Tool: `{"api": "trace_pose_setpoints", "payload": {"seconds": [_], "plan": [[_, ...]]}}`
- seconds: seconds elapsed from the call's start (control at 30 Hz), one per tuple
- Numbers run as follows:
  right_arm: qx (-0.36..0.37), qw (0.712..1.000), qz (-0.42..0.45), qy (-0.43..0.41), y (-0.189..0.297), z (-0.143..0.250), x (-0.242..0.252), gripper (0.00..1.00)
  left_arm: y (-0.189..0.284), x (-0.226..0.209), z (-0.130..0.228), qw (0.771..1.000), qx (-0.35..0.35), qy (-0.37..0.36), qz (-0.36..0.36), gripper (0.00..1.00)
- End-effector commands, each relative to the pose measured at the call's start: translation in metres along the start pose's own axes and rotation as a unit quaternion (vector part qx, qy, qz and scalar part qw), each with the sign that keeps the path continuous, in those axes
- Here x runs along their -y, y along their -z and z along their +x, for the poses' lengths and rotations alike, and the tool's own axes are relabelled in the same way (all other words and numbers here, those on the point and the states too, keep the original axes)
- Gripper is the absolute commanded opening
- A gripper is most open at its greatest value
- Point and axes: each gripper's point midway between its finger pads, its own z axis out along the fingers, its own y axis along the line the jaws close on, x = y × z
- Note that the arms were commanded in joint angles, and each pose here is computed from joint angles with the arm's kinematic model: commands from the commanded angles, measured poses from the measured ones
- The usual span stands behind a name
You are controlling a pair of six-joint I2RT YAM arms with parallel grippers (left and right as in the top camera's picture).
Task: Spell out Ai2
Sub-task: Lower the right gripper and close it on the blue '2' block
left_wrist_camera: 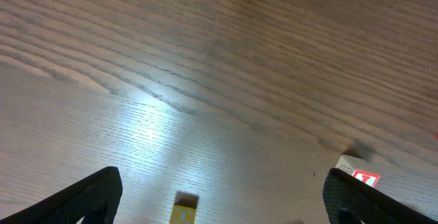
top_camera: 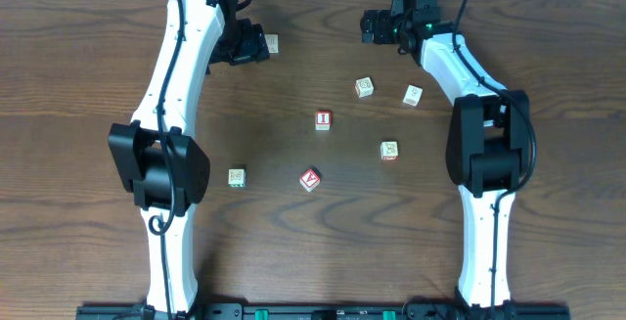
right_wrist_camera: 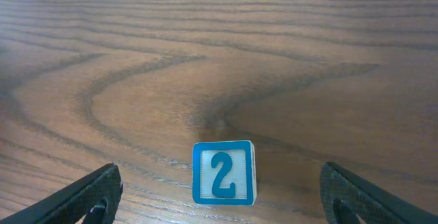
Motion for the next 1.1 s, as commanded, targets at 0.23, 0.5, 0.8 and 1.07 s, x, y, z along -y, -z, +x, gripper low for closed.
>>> {"api": "trace_pose_setpoints", "payload": {"seconds": [0.23,0.5,0.8,1.07], "plan": [[-0.013,1.000,0.002,0.014,-0.0161,0.0143,-0.0049,0.90,0.0142,-0.0006,-0.0028,1.000,0.015,-0.004,0.005,0.95],[-0.015,1.000,0.002,0.013,-0.0161,0.0154,-0.0049,0.75,0.0142,-0.0007,-0.0027,1.000,0.015,-0.004,0.005,0.95],[-0.019,1.000,0.002,0.013,-0.0161,0.0170,-0.0046,0.54,0.0142,-0.0007,-0.0028,1.000,0.015,-0.004,0.005,0.95],[-0.019,1.000,0.003,0.013,-0.0160,0.0172,-0.0046,0.43,0.0137,-0.0006,-0.0028,1.000,0.015,-0.004,0.005,0.95]]}}
